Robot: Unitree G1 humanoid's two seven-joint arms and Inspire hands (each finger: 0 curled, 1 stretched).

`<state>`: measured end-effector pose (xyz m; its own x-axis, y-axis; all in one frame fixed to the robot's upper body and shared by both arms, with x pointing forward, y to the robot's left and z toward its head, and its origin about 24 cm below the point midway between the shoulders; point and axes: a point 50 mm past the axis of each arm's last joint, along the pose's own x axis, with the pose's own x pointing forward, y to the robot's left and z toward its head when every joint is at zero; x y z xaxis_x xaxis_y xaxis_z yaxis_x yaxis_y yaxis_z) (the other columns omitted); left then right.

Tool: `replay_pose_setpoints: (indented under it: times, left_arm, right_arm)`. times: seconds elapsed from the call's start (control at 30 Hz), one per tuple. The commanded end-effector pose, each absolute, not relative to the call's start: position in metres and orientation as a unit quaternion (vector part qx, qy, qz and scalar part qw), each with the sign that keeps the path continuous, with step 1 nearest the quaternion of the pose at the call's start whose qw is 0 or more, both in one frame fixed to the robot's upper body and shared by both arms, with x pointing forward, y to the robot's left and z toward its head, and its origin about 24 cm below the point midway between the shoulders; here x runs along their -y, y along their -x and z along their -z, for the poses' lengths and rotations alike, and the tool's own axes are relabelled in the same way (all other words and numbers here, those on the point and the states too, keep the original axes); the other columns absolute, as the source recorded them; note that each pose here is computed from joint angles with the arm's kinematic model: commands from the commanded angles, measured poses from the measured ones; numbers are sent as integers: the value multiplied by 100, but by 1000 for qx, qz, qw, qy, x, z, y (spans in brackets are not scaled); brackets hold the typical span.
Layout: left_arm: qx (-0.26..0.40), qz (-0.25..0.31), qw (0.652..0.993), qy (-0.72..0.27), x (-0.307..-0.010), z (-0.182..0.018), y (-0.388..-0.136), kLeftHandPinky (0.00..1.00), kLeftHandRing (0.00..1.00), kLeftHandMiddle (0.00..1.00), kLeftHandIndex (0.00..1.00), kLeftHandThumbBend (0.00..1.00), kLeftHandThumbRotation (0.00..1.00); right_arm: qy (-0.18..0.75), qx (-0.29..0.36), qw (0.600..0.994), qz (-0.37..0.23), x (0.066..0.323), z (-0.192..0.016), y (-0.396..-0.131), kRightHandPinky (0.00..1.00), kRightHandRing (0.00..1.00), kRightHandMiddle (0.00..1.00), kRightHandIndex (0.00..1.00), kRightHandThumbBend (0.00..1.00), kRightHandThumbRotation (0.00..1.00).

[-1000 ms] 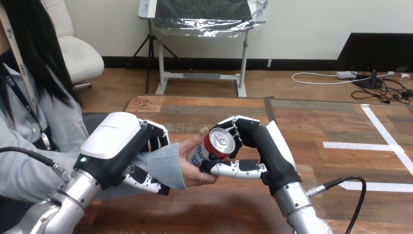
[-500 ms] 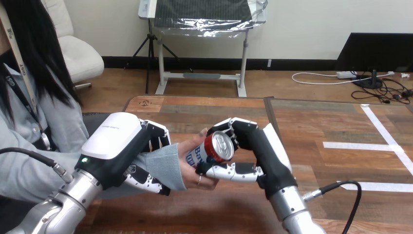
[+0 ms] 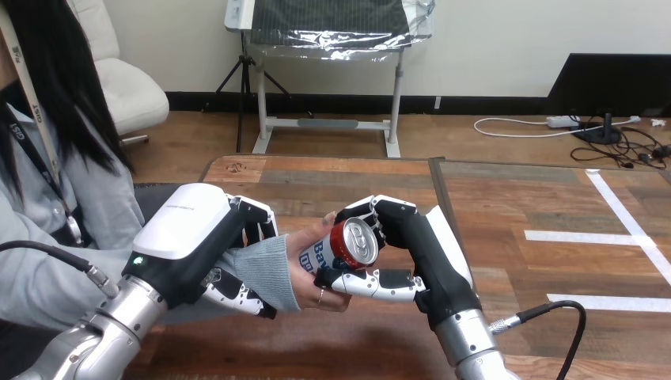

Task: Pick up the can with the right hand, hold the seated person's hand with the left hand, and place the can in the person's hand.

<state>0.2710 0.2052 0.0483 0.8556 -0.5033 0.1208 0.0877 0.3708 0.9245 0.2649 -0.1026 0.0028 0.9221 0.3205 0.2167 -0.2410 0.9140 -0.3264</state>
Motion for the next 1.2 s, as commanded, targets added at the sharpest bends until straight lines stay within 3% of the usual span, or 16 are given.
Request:
replay_pose_setpoints:
  times: [0.0, 1.17]
  left_arm:
    - [295, 142, 806, -493, -186, -91, -287, 23, 27, 32, 36, 100, 8]
    - [287, 138, 809, -494, -188, -85, -285, 26, 30, 35, 39, 100, 12]
  right_arm:
    - [136, 186, 958, -169, 81, -25, -271, 30, 35, 45, 54, 70, 0]
    - [138, 169, 962, -166, 88, -27, -276, 33, 39, 49, 58, 69, 0]
